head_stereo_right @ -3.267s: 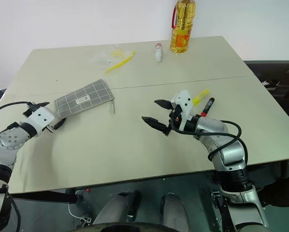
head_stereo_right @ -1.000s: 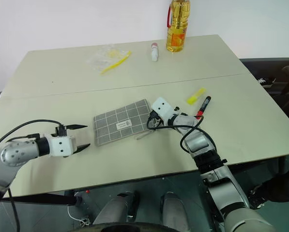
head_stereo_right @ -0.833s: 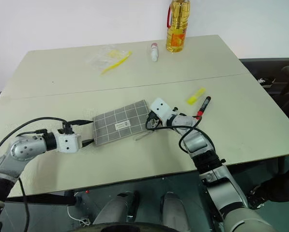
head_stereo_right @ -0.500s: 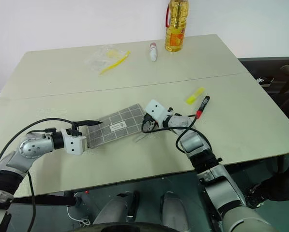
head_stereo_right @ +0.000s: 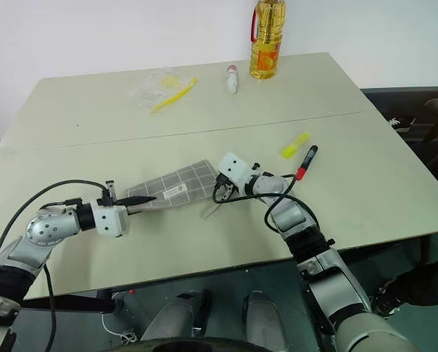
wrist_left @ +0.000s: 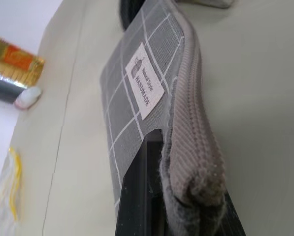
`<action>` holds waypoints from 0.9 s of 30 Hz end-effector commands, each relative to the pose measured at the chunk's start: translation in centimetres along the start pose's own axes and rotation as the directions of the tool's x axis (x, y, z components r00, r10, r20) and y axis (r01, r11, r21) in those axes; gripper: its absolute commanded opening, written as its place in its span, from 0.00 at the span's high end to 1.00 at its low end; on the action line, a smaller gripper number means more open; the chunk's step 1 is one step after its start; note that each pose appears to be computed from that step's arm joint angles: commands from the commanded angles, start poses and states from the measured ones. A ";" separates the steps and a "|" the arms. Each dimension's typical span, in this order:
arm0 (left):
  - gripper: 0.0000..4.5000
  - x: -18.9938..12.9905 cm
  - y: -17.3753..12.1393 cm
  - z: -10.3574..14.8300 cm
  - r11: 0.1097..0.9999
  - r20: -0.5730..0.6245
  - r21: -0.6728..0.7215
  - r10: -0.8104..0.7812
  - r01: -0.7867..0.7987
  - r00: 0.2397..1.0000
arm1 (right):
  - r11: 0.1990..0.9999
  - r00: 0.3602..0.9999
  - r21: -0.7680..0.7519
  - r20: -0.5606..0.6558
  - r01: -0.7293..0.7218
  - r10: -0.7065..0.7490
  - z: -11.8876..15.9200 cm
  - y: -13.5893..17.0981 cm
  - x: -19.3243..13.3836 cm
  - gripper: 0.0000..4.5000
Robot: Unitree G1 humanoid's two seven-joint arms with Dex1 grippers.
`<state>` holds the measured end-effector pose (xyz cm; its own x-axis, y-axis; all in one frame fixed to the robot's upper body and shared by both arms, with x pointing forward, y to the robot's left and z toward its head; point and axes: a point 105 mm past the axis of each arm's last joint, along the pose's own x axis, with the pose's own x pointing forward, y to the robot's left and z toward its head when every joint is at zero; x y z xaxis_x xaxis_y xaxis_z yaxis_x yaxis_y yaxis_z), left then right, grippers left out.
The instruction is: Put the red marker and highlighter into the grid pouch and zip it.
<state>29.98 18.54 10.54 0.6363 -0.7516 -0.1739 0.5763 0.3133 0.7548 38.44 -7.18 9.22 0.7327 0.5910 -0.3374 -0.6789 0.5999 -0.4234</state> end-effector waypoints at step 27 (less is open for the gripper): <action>1.00 2.4 0.1 6.3 0.816 0.063 -0.558 0.222 -0.150 0.973 | 0.962 0.957 0.272 0.279 0.006 -0.085 7.0 -5.7 -5.7 0.44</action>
<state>28.67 13.43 13.06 0.7297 -0.6838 0.0050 0.6605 0.7067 0.2537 37.87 -10.65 17.59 0.7519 0.6494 -0.1139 -0.6588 0.7338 -0.1658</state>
